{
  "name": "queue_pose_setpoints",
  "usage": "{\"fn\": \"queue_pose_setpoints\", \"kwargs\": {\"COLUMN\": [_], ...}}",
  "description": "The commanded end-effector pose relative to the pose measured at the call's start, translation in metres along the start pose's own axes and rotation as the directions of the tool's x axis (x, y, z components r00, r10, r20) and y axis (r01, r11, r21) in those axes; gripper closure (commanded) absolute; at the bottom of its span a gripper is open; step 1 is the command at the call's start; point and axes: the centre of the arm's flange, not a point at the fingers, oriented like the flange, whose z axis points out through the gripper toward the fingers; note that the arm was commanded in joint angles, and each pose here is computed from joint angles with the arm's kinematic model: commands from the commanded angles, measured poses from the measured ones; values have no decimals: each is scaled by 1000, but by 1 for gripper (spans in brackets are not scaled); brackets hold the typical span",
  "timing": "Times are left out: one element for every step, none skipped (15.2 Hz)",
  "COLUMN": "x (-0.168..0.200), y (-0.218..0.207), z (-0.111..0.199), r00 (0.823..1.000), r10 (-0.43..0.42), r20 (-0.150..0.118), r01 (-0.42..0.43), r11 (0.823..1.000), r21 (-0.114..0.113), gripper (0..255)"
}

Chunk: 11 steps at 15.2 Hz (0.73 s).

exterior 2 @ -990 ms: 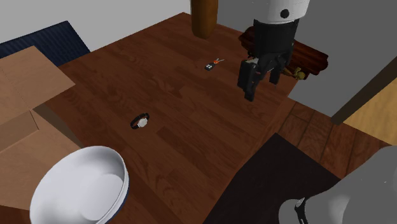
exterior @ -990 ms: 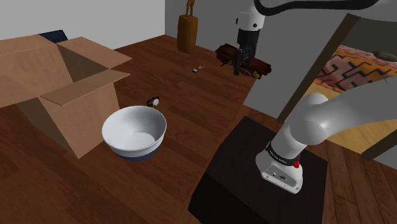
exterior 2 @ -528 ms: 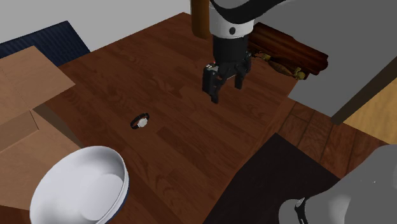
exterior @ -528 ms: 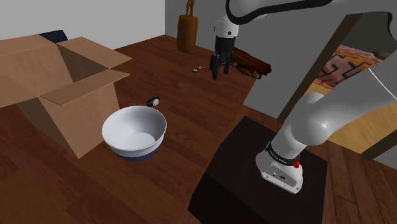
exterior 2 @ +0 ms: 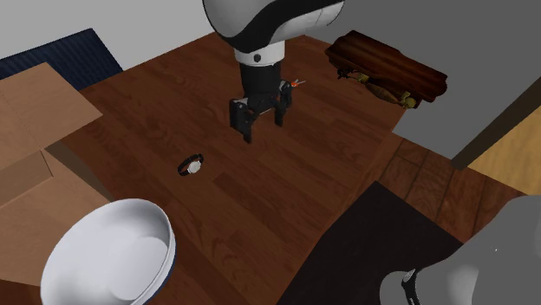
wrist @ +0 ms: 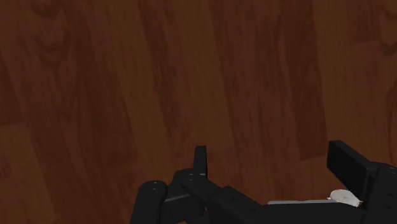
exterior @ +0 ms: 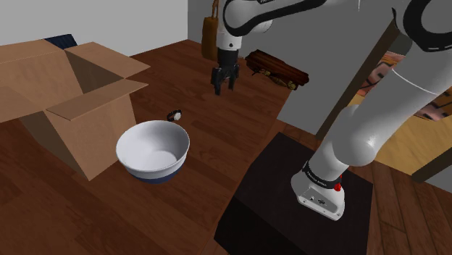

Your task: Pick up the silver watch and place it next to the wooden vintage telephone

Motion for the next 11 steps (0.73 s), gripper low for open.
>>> {"fn": "queue_pose_setpoints", "kwargs": {"x": [21, 32, 43, 54, 65, 75, 86, 97, 107, 118, 128], "y": [-11, -17, -22, -27, -33, -38, -44, -49, -55, -61, -67], "z": [7, 11, 15, 19, 23, 26, 30, 34, 37, 41, 45], "r00": [1000, 1000, 1000, 1000, 999, 999, 999, 998, 998, 998, 997], "r10": [-12, -19, -25, -31, -37, -43, -49, -55, -61, -67, -73], "r20": [-2, -3, -4, -4, -5, -6, -8, -9, -10, -11, -12], "r01": [12, 19, 25, 31, 37, 43, 50, 56, 62, 68, 74], "r11": [1000, 1000, 999, 999, 998, 998, 997, 996, 995, 994, 993], "r21": [15, 23, 30, 37, 45, 52, 59, 66, 73, 81, 88], "gripper": [0, 0, 0, 0, 0, 0, 0, 0, 0, 0, 0]}}
